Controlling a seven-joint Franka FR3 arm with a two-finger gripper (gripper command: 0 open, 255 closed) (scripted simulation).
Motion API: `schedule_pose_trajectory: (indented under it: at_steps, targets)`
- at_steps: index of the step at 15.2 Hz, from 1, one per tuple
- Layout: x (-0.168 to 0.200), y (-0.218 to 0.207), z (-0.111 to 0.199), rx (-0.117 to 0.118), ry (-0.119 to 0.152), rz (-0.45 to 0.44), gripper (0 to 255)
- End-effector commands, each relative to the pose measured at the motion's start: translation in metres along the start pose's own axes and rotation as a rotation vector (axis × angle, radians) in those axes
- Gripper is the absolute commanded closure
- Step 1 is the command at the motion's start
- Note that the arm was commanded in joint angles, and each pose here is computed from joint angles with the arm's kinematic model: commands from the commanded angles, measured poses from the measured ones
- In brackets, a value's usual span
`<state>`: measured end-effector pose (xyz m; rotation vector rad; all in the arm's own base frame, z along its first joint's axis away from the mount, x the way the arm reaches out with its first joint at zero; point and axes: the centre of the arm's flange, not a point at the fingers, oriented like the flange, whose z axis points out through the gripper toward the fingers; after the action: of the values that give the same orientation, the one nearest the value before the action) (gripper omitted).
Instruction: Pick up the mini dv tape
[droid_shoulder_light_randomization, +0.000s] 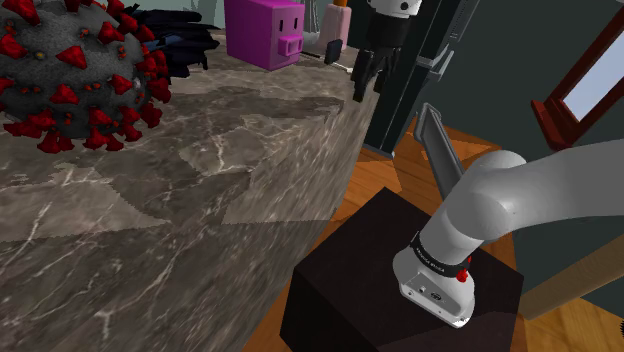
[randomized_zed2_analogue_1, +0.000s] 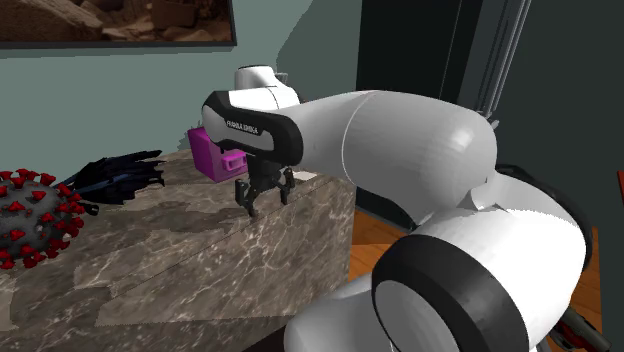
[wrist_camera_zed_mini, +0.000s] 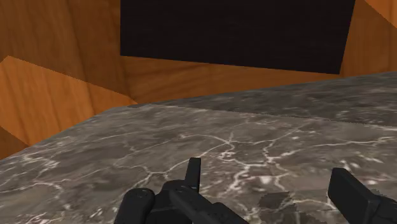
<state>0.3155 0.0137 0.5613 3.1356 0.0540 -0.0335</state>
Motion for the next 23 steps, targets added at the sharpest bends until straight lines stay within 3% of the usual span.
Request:
schedule_pose_trajectory:
  at_steps: [1, 11, 23]
  targets:
    - [0.0, 0.0, 0.0, 0.0, 0.0, 0.0, 0]
    - [0.124, 0.04, -0.033, 0.018, -0.023, 0.497, 0]
    - [0.226, 0.159, -0.068, 0.039, -0.05, 1.093, 0]
